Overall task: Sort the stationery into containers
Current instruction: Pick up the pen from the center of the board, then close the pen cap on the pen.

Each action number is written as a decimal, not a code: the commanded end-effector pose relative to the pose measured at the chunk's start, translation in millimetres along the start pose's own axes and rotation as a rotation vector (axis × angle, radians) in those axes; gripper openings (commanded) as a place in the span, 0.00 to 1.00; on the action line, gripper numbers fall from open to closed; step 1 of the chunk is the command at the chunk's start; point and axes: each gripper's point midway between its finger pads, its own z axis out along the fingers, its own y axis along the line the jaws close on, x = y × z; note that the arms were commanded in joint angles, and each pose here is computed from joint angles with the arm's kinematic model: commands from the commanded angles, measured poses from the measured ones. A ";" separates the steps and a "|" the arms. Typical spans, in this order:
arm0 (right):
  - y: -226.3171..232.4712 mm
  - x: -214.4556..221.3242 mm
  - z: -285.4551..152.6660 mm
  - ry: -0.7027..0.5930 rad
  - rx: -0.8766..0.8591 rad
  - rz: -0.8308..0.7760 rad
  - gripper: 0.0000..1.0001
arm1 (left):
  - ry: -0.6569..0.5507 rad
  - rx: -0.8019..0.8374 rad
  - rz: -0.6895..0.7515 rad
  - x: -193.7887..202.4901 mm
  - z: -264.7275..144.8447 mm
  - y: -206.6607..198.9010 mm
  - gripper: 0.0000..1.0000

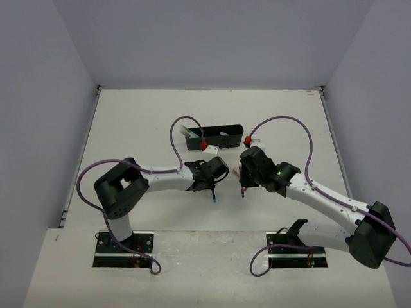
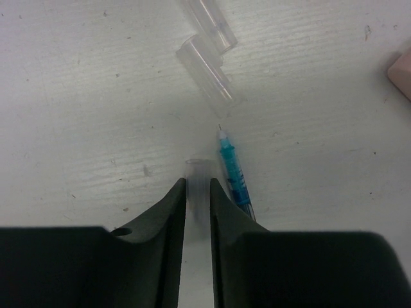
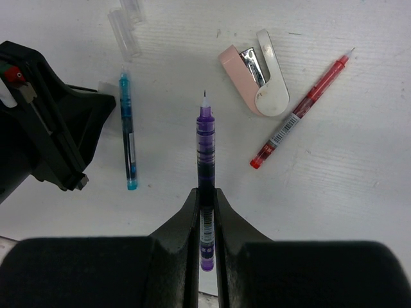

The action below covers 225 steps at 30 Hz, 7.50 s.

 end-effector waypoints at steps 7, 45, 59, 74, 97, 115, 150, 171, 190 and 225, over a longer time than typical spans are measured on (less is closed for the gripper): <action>18.3 -1.8 -3.2 -0.041 -0.139 -0.026 0.00 | 0.015 -0.023 -0.022 1.4 -2.0 8.0 0.00; 150.2 -16.5 -89.9 -0.463 -0.943 0.041 0.00 | -0.853 0.906 -0.360 -138.9 -252.8 -4.6 0.00; 151.1 -21.5 -99.0 -0.476 -0.945 0.014 0.00 | -0.867 0.904 -0.332 -135.4 -250.6 -3.7 0.00; 151.9 -26.0 -106.4 -0.487 -0.946 0.003 0.00 | -0.868 0.889 -0.320 -135.0 -244.0 -6.1 0.00; 152.9 -30.0 -112.4 -0.496 -0.953 0.002 0.00 | -0.851 0.883 -0.336 -129.6 -234.9 -6.0 0.00; 151.4 -45.1 -112.7 -0.537 -0.910 0.038 0.00 | -0.798 0.937 -0.396 -117.6 -234.0 -6.2 0.00; 174.2 -85.3 -139.4 -0.767 -0.937 -0.163 0.00 | -0.762 0.965 -0.393 -115.2 -247.0 -4.7 0.20; 171.9 -78.3 -171.0 -0.807 -1.034 -0.224 0.00 | -0.821 1.065 -0.237 -107.2 -268.1 -13.8 0.21; 189.7 -50.2 -163.0 -0.674 -1.118 -0.351 0.29 | -0.958 1.180 -0.054 -111.9 -310.8 -21.8 0.00; 183.7 -16.5 -169.6 -0.603 -1.190 -0.540 0.00 | -0.935 1.137 0.122 -132.7 -348.2 -25.6 0.44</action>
